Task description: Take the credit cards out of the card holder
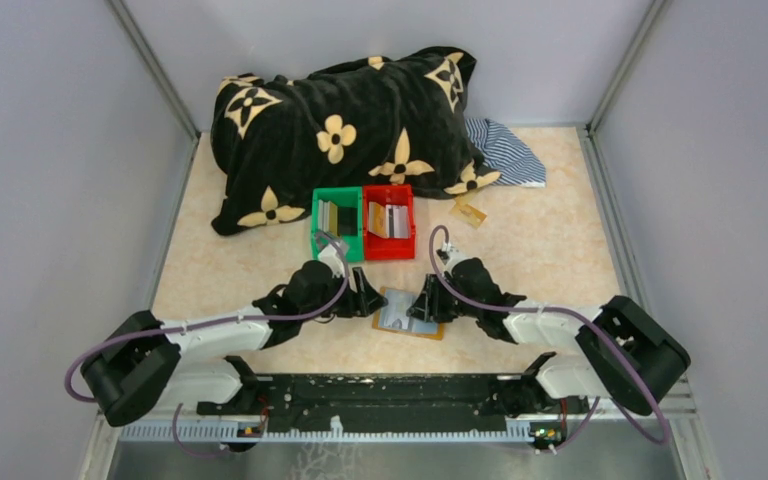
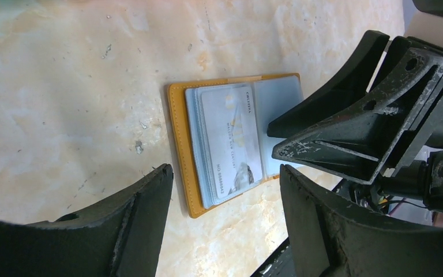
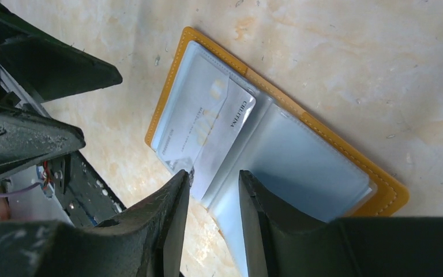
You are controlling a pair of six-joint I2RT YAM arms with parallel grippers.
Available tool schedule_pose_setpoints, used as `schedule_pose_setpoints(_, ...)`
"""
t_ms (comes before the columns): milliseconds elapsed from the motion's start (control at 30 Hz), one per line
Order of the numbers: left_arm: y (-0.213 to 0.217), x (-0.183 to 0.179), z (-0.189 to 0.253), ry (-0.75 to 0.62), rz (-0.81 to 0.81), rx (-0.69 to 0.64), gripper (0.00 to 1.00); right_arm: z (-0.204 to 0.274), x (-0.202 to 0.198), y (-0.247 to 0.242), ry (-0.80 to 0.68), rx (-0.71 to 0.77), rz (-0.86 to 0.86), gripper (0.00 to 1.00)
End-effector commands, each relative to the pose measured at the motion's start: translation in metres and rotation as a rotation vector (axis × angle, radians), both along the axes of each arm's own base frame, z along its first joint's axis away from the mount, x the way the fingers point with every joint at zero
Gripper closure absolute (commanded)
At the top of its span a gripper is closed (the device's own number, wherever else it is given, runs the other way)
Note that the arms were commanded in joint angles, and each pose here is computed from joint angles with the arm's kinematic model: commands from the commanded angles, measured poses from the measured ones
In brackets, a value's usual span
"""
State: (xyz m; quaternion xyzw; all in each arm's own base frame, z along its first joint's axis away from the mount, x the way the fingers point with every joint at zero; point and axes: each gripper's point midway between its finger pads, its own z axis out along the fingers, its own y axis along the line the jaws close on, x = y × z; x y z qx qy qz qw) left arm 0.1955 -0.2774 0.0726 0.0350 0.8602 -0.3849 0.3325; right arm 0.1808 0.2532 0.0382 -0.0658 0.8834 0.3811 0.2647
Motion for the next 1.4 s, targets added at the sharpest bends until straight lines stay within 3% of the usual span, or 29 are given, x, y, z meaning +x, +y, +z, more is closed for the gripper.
schedule_pose_setpoints(0,-0.004,-0.005,-0.008,0.011,-0.052,0.014,0.26,0.018,0.012,0.021,-0.058,0.078,0.025,0.62)
schedule_pose_setpoints(167,-0.021,-0.01,-0.004,0.053,-0.11,-0.048,0.27,0.011,0.012,0.02,-0.047,0.069,0.019,0.62)
schedule_pose_setpoints(467,-0.035,0.0,0.02,0.007,-0.133,-0.074,0.27,-0.001,0.01,0.013,-0.034,0.034,0.008,0.62)
schedule_pose_setpoints(1233,-0.043,-0.028,-0.036,0.176,-0.23,-0.083,0.27,-0.012,0.01,0.018,-0.006,0.026,0.021,0.62)
schedule_pose_setpoints(1367,-0.042,-0.029,-0.037,0.177,-0.228,-0.081,0.27,-0.01,0.009,0.017,-0.006,0.032,0.014,0.7)
